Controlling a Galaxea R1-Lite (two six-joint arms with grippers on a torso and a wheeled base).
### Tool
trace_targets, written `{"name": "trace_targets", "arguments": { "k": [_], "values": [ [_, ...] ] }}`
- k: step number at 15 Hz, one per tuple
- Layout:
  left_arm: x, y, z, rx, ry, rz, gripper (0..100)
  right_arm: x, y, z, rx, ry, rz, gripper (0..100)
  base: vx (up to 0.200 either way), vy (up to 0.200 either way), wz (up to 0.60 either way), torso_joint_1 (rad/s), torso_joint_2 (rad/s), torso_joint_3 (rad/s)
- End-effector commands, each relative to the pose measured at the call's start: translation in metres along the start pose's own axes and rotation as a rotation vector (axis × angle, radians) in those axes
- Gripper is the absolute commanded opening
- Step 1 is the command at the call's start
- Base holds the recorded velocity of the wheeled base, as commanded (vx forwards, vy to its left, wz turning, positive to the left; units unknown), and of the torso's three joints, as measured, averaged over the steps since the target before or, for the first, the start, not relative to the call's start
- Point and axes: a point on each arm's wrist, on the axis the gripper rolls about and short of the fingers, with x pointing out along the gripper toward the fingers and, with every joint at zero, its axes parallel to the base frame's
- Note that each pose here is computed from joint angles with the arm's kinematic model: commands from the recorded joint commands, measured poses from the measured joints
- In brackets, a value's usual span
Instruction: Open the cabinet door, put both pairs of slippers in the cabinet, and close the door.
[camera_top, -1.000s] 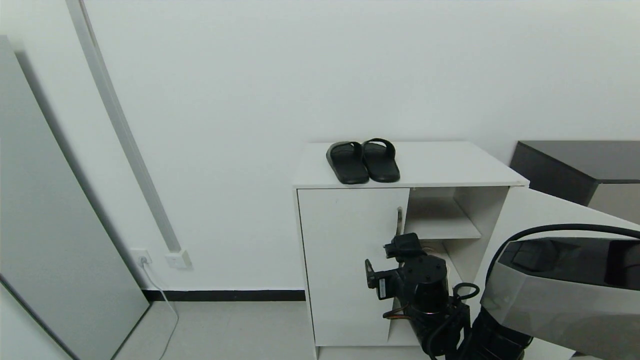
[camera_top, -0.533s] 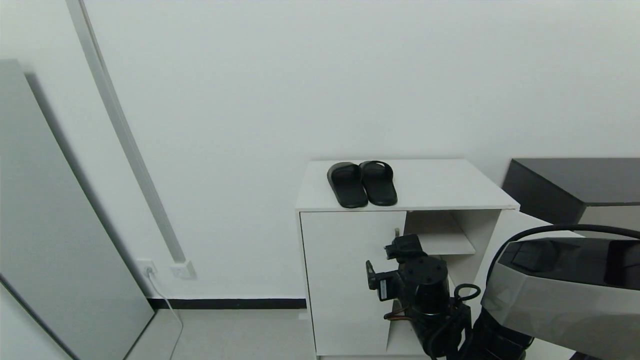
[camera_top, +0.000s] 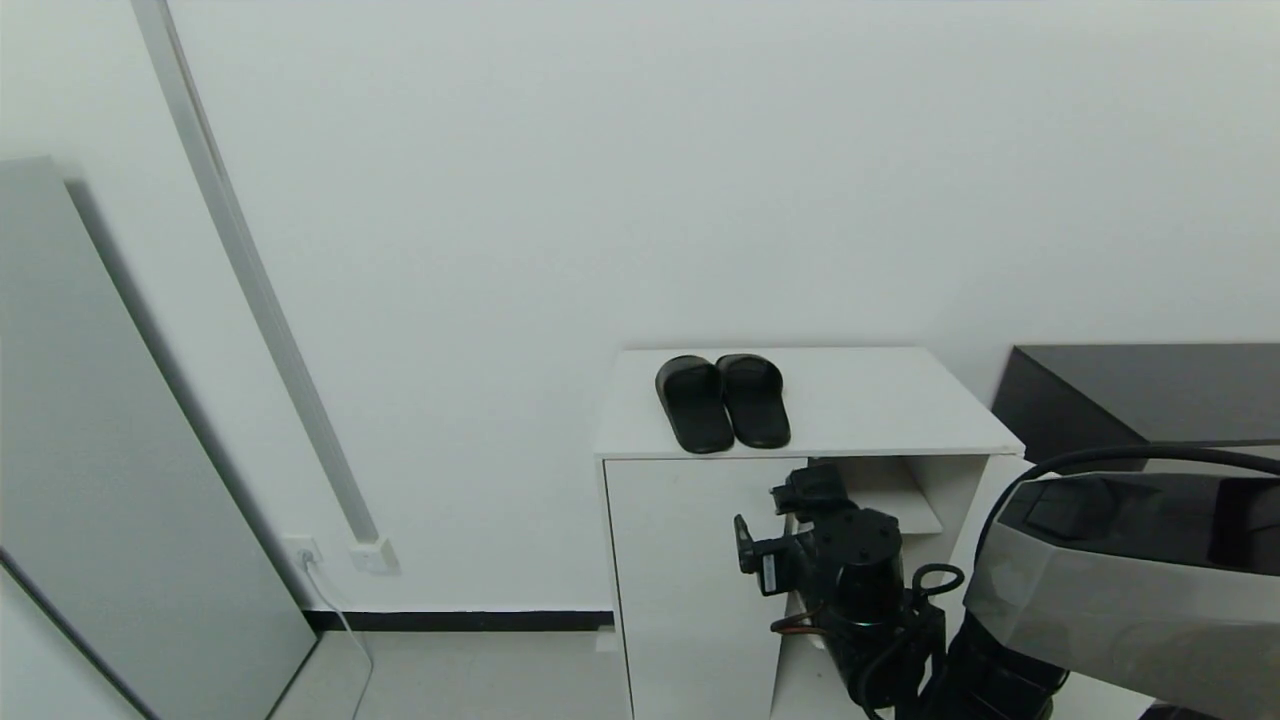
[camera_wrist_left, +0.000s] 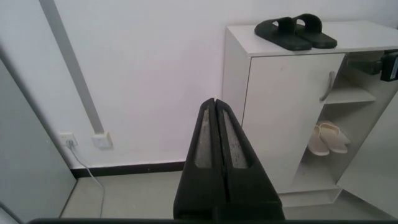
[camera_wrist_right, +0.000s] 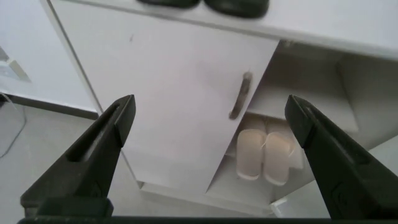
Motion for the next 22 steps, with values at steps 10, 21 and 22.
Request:
{"name": "trace_targets", "arguments": {
  "k": [10, 21, 22],
  "values": [
    [0.000, 0.000, 0.000, 0.003, 0.001, 0.000, 0, 0.010, 0.009, 0.082, 0.125, 0.163, 0.023, 100, 0.000, 0.000, 0.00, 0.111, -0.23, -0.126],
    [0.000, 0.000, 0.000, 0.004, 0.001, 0.000, 0, 0.021, 0.016, 0.057, 0.108, 0.186, 0.018, 100, 0.182, 0.000, 0.00, 0.005, 0.00, 0.001],
    [0.000, 0.000, 0.000, 0.003, 0.001, 0.000, 0, 0.022, 0.017, 0.052, 0.103, 0.194, 0.018, 100, 0.200, 0.000, 0.00, 0.007, 0.00, -0.002]
  ]
}}
